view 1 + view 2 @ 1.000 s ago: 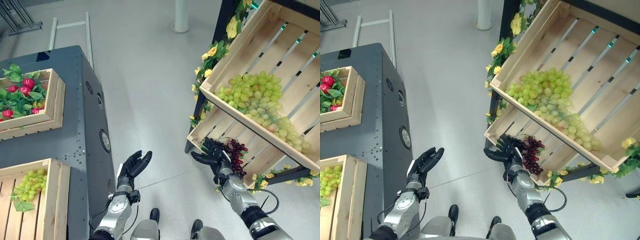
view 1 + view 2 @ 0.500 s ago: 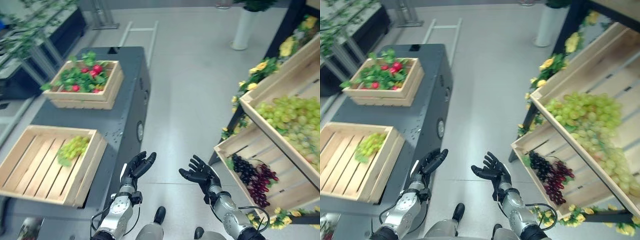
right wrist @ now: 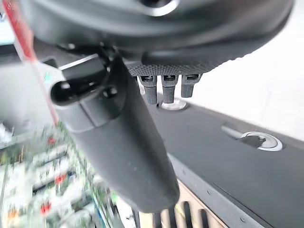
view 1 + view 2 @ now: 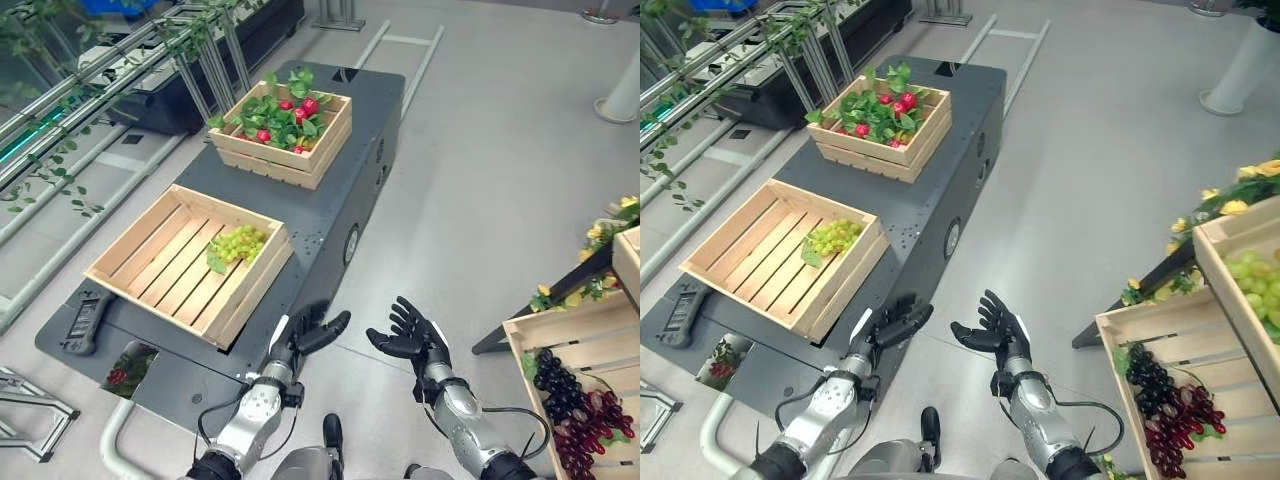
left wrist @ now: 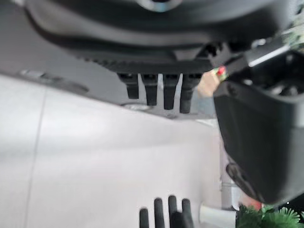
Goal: Pick up the fruits from the basket on one side to the basket on the other side
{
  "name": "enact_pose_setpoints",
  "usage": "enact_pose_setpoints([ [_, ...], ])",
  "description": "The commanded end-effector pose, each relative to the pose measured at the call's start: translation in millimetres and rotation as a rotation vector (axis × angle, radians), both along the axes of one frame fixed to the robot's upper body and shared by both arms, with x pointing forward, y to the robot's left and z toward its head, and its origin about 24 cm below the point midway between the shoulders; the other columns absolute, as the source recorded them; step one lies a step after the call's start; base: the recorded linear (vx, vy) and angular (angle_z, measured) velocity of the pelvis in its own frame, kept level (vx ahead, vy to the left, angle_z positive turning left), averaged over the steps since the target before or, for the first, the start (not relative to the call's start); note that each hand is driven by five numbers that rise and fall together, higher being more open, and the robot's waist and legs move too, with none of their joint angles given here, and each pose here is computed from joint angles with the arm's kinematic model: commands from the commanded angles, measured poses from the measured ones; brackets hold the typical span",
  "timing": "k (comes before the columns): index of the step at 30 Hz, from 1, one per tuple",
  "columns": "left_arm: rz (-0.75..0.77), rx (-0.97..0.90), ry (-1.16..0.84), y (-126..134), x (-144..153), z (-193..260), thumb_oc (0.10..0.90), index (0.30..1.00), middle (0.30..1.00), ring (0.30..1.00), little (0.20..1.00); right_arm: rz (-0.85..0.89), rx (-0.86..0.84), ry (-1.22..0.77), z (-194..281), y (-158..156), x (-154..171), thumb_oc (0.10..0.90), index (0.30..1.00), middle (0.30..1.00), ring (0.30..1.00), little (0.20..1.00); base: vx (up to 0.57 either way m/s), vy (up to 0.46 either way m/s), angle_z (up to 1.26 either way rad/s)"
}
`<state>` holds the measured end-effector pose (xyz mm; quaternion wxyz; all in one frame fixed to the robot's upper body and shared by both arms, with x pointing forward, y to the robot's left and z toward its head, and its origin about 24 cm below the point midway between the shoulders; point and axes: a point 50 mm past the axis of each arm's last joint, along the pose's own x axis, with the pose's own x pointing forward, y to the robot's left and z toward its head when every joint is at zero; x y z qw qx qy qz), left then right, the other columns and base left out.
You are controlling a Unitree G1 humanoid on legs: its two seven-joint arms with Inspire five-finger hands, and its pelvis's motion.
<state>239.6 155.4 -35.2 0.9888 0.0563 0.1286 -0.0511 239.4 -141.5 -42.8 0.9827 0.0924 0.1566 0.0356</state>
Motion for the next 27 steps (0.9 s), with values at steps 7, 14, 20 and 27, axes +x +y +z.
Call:
enact_pose_setpoints([
  [7, -0.038, -0.022, -0.114, -10.0, 18.8, 21.6, 0.8, 0.9, 0.9, 0.9, 0.9, -0.053, -0.075, -0.239, 41.2, 7.1, 28.5, 0.8, 0.9, 0.9, 0.9, 0.9, 0.06, 0.122, 0.07],
  [14, -0.115, -0.039, -0.031, -17.3, 1.7, 4.9, 0.8, 0.9, 0.9, 0.9, 0.9, -0.153, -0.051, -0.19, 29.7, -4.0, 16.3, 0.8, 0.9, 0.9, 0.9, 0.9, 0.12, 0.123, 0.19],
  [20, -0.193, 0.074, -0.108, -32.8, 7.4, 12.2, 0.8, 0.9, 0.9, 0.9, 0.9, -0.248, -0.065, -0.164, 24.1, -11.1, 15.7, 0.8, 0.9, 0.9, 0.9, 0.9, 0.21, -0.227, 0.6],
  [27, -0.216, 0.099, 0.027, -28.6, 10.0, -5.7, 0.8, 0.9, 0.9, 0.9, 0.9, -0.258, -0.003, -0.043, 11.6, -10.0, 24.8, 0.8, 0.9, 0.9, 0.9, 0.9, 0.2, -0.285, 0.9],
])
